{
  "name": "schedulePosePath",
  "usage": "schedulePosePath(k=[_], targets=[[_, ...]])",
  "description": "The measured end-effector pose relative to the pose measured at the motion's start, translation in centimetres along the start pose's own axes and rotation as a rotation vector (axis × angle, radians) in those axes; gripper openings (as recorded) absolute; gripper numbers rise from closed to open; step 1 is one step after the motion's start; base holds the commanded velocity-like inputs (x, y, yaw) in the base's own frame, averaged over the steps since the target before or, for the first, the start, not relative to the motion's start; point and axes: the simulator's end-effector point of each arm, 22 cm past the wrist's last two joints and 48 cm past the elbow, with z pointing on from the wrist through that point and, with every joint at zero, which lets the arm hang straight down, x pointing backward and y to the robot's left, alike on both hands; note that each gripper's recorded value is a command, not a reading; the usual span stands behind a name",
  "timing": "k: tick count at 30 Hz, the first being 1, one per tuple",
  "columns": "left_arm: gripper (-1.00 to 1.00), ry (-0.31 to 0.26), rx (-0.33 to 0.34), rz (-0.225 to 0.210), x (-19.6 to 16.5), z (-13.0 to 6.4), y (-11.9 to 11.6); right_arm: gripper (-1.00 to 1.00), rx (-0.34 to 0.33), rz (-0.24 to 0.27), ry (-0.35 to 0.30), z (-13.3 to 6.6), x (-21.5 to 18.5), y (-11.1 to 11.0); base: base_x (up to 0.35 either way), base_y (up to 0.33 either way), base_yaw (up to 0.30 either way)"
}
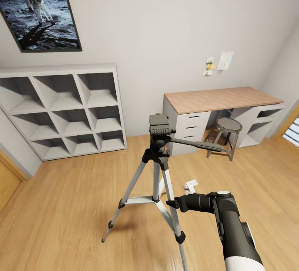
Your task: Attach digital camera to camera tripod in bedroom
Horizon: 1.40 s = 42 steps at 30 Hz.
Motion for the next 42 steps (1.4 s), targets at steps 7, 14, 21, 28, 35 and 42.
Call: schedulePosePath(k=[7, 14, 21, 28, 35, 42], targets=[[-1.0, -0.002, 0.002, 0.0, -0.1, 0.0, -0.1, -1.0, 0.002, 0.001, -0.001, 0.0, 0.0, -0.1, 0.0, 0.0, 0.0], [-1.0, -0.038, 0.012, 0.006, -2.2, -0.1, -0.1, -1.0, 0.003, -0.003, -0.002, -0.1, 0.0, -0.1, 0.0, 0.0, 0.0], [-1.0, -0.141, 0.108, 0.081, -15.5, -3.2, -1.0, -1.0, 0.005, -0.057, -0.024, -0.1, -0.4, -0.2, 0.0, 0.0, 0.0], [-1.0, -0.213, 0.283, 0.186, -26.3, -12.3, -9.8, -1.0, 0.006, -0.071, -0.032, -0.1, -0.6, -0.2, 0.0, 0.0, 0.0], [-1.0, -0.488, 0.458, 0.208, -46.9, -30.5, -20.5, -1.0, 0.006, -0.072, -0.031, -0.1, -0.6, -0.2, 0.0, 0.0, 0.0], [-1.0, -0.634, 0.518, 0.236, -52.9, -39.5, -23.5, -1.0, 0.005, -0.069, -0.032, -0.1, -0.6, -0.2, 0.0, 0.0, 0.0]])
